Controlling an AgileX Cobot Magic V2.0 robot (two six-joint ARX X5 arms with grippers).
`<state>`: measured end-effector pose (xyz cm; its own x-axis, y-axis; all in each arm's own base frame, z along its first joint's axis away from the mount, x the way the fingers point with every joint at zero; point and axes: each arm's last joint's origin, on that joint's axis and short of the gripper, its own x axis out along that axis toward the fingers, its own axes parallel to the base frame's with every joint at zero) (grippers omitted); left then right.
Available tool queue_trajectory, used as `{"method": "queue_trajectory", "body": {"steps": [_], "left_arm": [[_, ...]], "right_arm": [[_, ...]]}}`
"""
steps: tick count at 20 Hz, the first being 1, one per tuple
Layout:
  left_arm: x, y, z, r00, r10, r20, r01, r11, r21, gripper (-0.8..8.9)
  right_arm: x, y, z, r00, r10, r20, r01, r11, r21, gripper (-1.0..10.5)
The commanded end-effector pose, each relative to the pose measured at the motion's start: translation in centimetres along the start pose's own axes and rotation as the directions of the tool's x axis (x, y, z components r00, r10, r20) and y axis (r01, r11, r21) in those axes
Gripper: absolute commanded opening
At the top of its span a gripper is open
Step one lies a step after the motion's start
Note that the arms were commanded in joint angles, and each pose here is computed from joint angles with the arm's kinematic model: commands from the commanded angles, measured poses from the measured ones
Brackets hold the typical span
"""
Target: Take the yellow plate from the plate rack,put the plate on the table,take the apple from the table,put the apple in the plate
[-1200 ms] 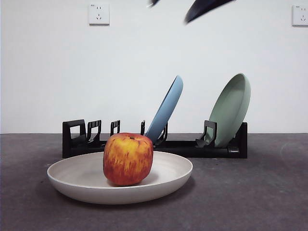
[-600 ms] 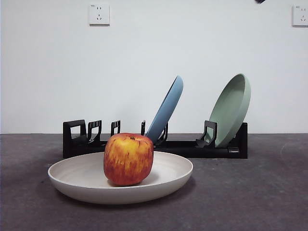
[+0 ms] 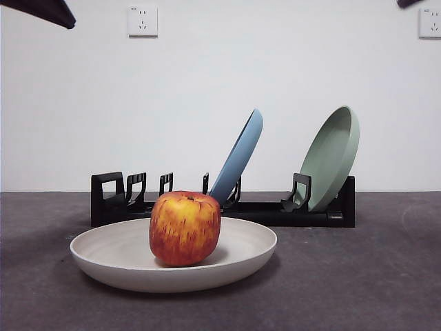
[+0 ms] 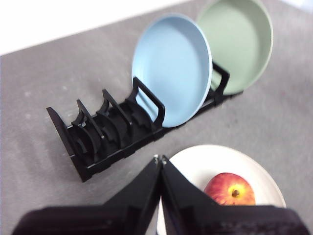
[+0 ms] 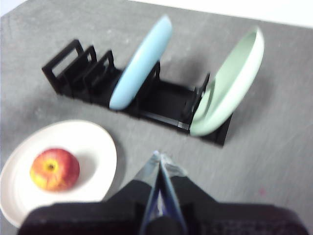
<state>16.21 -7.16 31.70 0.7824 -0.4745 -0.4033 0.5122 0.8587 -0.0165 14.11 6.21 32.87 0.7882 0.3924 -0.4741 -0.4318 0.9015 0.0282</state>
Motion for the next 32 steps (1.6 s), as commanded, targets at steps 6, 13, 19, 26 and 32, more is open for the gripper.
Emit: {"method": "queue_trajectory", "body": {"steps": [6, 13, 19, 26, 32], "left_arm": [[-1.4, -0.4, -7.0, 0.997, 0.043, 0.072, -0.036, 0.995, -0.097, -0.09], [-1.7, -0.4, -8.3, 0.996, 0.061, 0.059, -0.053, 0.991, -0.124, -0.03], [-1.4, -0.4, -8.3, 0.997, 0.06, 0.045, -0.054, 0.991, -0.125, -0.03], [-2.8, -0.1, -8.1, 0.989, 0.097, 0.114, -0.089, 0.994, -0.069, -0.03], [-4.9, 1.5, -10.6, 0.903, 0.32, 0.286, -0.312, 0.947, -0.073, -0.04]], "right_arm": [[1.4, 0.0, -6.6, 1.0, 0.006, 0.002, -0.006, 0.994, 0.105, -0.2], [2.1, -0.1, -8.0, 0.999, 0.002, -0.039, 0.003, 0.992, 0.129, -0.1], [2.1, -0.1, -8.0, 0.999, 0.002, -0.04, 0.003, 0.992, 0.129, -0.1], [2.1, -0.1, -8.0, 0.999, 0.002, -0.04, 0.003, 0.992, 0.129, -0.1], [2.1, -0.1, -8.0, 0.999, 0.002, -0.04, 0.003, 0.992, 0.129, -0.1]]}}
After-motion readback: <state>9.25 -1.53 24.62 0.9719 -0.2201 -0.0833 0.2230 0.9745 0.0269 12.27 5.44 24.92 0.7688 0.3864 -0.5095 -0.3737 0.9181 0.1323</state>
